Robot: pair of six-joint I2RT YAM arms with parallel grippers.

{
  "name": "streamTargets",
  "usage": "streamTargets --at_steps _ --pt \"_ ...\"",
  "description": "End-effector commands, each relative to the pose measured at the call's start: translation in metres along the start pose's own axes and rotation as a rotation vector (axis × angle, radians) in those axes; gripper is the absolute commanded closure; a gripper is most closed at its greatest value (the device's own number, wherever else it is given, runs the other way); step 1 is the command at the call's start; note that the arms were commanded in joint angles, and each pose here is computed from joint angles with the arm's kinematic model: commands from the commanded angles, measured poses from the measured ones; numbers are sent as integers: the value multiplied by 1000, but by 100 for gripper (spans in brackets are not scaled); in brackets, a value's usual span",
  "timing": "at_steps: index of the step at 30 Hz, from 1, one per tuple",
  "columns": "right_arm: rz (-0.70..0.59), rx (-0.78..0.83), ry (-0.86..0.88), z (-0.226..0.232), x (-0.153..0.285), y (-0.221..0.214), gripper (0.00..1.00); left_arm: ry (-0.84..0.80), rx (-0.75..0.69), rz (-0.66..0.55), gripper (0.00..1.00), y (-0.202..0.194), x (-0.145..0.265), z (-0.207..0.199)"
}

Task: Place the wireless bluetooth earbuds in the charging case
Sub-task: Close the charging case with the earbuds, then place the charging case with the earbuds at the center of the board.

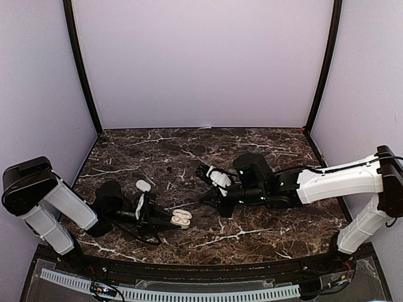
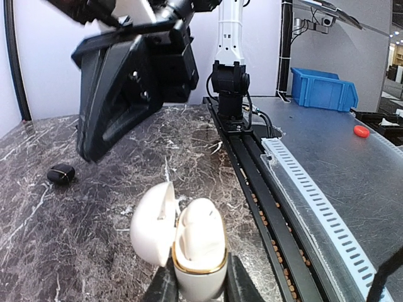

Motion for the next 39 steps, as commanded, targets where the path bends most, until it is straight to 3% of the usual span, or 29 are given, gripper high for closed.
streamTargets --at_steps 1,12,19,23,27,31,36,39 --pt "-24 -40 138 13 -16 2 100 -25 -95 -68 100 16 2 -7" --pt "-93 -3 350 40 -27 17 100 -7 -60 -38 100 12 -1 -1" --pt "-221 68 399 54 7 29 100 40 -8 6 100 7 -5 9" --pt "-189 68 309 45 10 25 100 84 11 -2 100 10 -4 14" --pt "-148 -17 -37 -3 15 21 100 290 127 -68 100 23 17 37" --pt "-200 -90 -182 -36 38 23 98 589 479 -150 100 24 69 86" --pt "-191 -146 -356 -68 54 8 98 1023 667 -148 100 26 116 110" --pt "-185 -212 -479 -86 62 -5 100 1179 763 -150 100 20 141 111"
Point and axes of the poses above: each gripper's point midway between its finger pads, its own x axis back along the fingers, its own z axis along the line the jaws close on, y = z × x, the point moved 6 cm from there along x, back along the fingers, and after that the axes turned 3 degrees about x, right-handed, at the moved point
